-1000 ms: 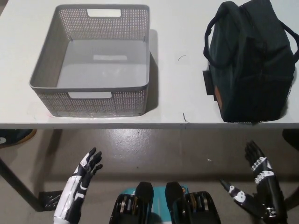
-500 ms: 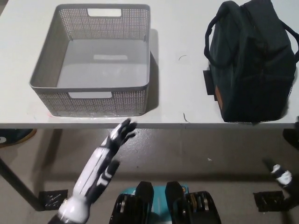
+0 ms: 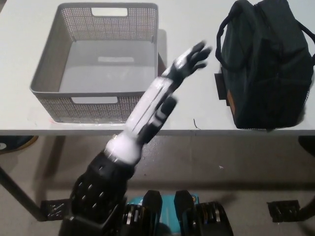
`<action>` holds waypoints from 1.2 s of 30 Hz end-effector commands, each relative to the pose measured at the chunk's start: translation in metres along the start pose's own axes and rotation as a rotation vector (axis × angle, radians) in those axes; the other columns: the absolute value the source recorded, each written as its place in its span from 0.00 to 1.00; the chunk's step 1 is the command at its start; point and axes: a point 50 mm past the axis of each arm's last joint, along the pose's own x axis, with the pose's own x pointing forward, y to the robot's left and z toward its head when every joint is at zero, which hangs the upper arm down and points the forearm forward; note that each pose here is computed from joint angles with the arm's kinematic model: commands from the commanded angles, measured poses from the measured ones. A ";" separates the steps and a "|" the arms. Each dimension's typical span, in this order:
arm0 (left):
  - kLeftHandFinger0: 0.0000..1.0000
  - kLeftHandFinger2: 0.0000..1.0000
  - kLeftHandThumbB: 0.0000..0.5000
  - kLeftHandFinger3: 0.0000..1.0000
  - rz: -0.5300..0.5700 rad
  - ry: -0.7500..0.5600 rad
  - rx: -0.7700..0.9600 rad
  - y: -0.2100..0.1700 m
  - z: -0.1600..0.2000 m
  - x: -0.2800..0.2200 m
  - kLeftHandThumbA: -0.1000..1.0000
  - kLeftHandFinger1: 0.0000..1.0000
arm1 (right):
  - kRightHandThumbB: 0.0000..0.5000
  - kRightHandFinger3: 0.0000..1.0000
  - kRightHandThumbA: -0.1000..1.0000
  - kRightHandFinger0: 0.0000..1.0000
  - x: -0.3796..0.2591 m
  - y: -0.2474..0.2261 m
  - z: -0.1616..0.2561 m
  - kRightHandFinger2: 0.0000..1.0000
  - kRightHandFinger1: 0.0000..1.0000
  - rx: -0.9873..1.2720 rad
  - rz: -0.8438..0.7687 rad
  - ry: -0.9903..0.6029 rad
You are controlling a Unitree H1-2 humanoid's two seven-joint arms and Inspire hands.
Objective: Use both hands to pick up a lunch bag on the right hand side and place it into a container on the left hand side
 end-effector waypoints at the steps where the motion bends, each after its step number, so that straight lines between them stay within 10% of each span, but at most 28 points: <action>1: 1.00 1.00 0.51 1.00 0.020 0.029 0.020 -0.013 0.001 0.037 1.00 1.00 | 0.37 1.00 1.00 1.00 0.020 -0.001 0.003 1.00 1.00 0.015 -0.039 0.016; 23: 1.00 1.00 0.66 1.00 0.307 0.358 -0.549 -0.061 -0.097 0.118 1.00 1.00 | 0.35 1.00 1.00 1.00 0.120 0.016 -0.054 1.00 1.00 0.084 0.120 0.185; 36: 1.00 1.00 0.60 1.00 0.320 0.386 -0.430 -0.053 -0.116 0.113 1.00 1.00 | 0.39 1.00 1.00 1.00 0.129 0.013 -0.072 1.00 1.00 0.171 0.080 0.234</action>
